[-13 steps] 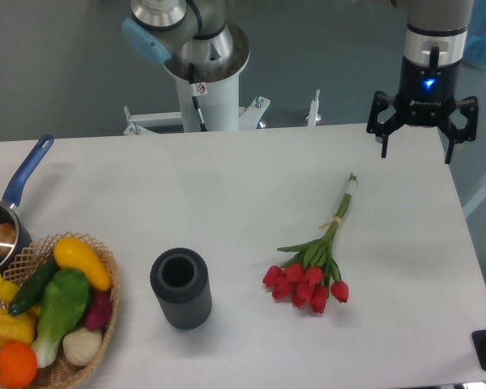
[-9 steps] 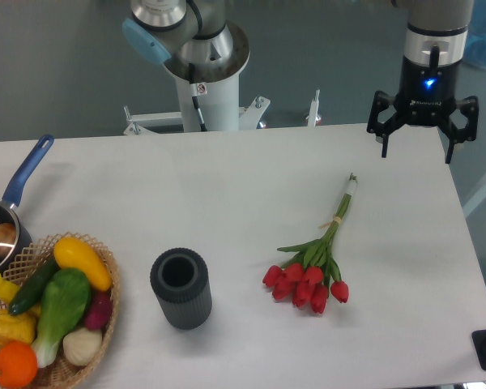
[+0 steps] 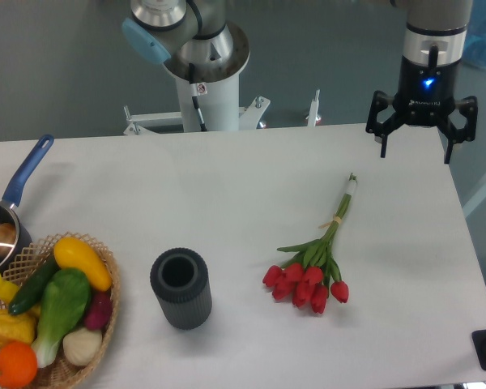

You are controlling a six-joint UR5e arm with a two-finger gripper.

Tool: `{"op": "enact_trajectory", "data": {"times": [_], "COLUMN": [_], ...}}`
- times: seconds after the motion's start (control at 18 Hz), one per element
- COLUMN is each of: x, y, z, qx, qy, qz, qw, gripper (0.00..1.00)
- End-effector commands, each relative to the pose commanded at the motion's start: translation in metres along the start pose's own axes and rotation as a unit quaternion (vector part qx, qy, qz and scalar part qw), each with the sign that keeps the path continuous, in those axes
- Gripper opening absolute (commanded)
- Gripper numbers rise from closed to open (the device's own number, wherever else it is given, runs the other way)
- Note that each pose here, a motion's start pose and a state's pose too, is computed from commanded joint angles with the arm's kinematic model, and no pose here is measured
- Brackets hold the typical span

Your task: Pick up the flowers from the table

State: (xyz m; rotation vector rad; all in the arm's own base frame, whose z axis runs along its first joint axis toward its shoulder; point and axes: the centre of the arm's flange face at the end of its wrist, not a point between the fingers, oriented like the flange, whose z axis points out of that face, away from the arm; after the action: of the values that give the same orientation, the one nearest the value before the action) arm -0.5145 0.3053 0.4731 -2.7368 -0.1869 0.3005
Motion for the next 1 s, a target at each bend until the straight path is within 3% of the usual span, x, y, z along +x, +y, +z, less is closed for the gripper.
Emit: {"op": "enact_trajectory", "data": {"times": [0.78, 1.0], "x": [0.003, 0.011], "y": [0.000, 0.008], "z": [0.023, 0.046], "qx": [0.010, 0.000], "qy": [0.026, 0.045], "qz": [0.002, 0.009], "qw": [0.9996, 0.9990], "gripper": [1.00, 1.00]}}
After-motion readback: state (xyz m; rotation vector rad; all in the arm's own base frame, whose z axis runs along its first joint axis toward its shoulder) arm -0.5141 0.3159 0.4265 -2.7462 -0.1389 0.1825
